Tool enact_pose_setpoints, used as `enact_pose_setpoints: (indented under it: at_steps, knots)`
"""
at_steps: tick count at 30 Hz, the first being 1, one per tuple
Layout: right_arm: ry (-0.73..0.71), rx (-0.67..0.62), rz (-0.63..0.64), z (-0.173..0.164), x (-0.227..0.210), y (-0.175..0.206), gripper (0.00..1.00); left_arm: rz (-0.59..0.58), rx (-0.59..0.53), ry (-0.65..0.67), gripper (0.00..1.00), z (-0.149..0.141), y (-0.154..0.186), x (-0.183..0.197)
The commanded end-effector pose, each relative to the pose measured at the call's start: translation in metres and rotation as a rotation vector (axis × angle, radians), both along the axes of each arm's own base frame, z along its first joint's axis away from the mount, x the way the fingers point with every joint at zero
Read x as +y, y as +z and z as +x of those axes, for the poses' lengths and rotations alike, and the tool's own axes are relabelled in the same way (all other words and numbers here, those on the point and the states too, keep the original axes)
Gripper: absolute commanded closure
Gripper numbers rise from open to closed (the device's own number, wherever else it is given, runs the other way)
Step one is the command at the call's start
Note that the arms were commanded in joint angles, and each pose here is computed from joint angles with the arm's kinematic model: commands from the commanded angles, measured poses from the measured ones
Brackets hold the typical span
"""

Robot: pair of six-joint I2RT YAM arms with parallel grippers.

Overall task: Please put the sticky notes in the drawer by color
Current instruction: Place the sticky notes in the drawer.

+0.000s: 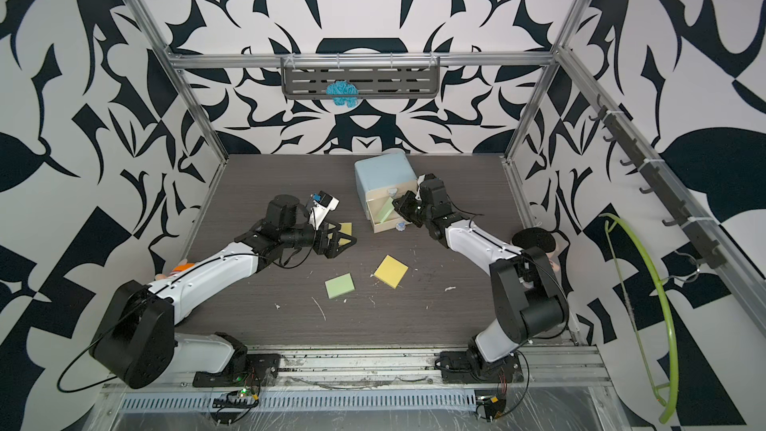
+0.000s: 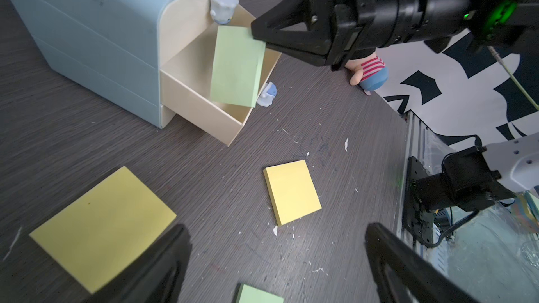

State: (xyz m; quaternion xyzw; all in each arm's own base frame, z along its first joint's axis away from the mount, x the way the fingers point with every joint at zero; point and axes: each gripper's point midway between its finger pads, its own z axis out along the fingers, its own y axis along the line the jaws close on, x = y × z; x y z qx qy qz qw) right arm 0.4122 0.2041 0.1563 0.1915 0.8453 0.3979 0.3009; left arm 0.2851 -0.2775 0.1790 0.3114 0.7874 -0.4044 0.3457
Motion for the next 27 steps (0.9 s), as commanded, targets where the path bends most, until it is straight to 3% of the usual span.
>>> enact_pose_setpoints:
  at_steps: [1,2,3,5,7,10,18,27]
  knots:
    - [-0.037,-0.115,0.050,0.016,0.001,0.035,1.00,-0.003,-0.034,-0.034,0.01,-0.003,0.000,-0.002]
    - [-0.038,-0.111,0.048,0.016,0.001,0.032,0.99,-0.001,-0.035,-0.033,0.01,-0.003,0.000,-0.002]
    - [-0.038,-0.108,0.045,0.016,0.001,0.031,0.91,-0.001,-0.035,-0.034,0.01,-0.003,-0.001,-0.002]
    - [-0.045,-0.104,0.030,0.014,-0.002,0.030,0.62,0.002,-0.033,-0.035,0.01,-0.003,-0.002,-0.002]
    - [-0.051,-0.098,0.000,0.010,-0.006,0.029,0.44,0.001,-0.036,-0.036,0.01,-0.003,-0.001,-0.002]
    - [-0.052,-0.087,-0.068,0.003,-0.015,0.030,0.30,0.002,-0.039,-0.035,0.01,-0.003,-0.002,-0.002]
    - [-0.076,-0.099,-0.287,-0.022,-0.049,0.046,0.20,0.095,-0.110,-0.087,0.01,-0.017,-0.014,-0.007]
    - [0.033,-0.237,-0.401,-0.052,-0.057,0.068,0.20,0.567,-0.100,-0.300,0.01,-0.076,-0.071,0.013]
